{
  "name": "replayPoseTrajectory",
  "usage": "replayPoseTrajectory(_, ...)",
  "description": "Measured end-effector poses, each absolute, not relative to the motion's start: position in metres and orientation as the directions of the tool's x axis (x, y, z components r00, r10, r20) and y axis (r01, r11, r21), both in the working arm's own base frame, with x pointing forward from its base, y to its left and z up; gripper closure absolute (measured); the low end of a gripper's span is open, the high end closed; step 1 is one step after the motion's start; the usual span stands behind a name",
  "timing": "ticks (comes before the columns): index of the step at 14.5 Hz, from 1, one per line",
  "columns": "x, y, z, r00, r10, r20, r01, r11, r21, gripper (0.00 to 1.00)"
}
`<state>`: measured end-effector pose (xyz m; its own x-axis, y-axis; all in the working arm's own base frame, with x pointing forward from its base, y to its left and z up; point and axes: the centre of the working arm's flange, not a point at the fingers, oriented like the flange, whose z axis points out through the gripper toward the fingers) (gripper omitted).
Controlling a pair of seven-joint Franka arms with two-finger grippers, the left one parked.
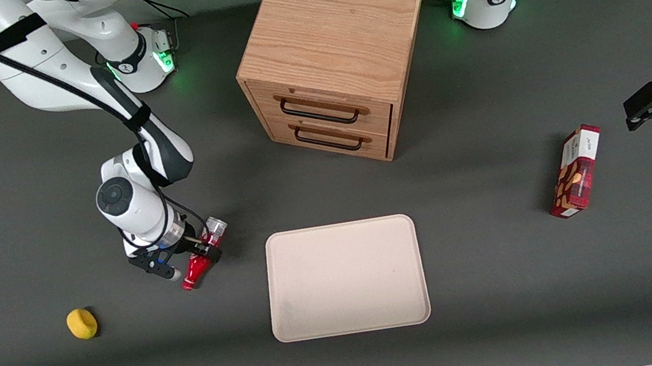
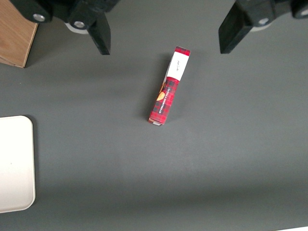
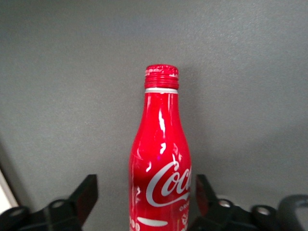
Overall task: Place coke bottle on tray
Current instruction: 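Close the right gripper around the bottle's body, then lift the bottle and carry it toward the cream tray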
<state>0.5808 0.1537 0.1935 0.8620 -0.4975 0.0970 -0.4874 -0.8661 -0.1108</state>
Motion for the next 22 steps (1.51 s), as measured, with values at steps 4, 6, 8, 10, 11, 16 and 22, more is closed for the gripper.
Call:
replayPoseTrajectory(4, 0.577, 0.160, 0.187, 0.869, -0.482, 0.110, -0.475, -0.876, -0.085, 0.26)
replayPoseTrajectory(6, 0.577, 0.163, 0.187, 0.869, -0.479, 0.123, -0.474, -0.878, -0.075, 0.45)
replayPoseTrajectory(8, 0.577, 0.163, 0.188, 0.871, -0.476, 0.124, -0.471, -0.880, -0.070, 0.45)
replayPoseTrajectory(10, 0.580, 0.162, 0.193, 0.872, -0.476, 0.120, -0.472, -0.880, -0.056, 0.45)
replayPoseTrajectory(11, 0.583, 0.162, 0.201, 0.871, -0.476, 0.119, -0.474, -0.879, -0.047, 0.45)
replayPoseTrajectory(16, 0.596, 0.169, 0.309, 0.874, -0.475, 0.100, -0.481, -0.876, 0.038, 0.45)
replayPoseTrajectory(22, 0.612, 0.183, 0.503, 0.888, -0.458, -0.052, -0.456, -0.889, 0.038, 0.45)
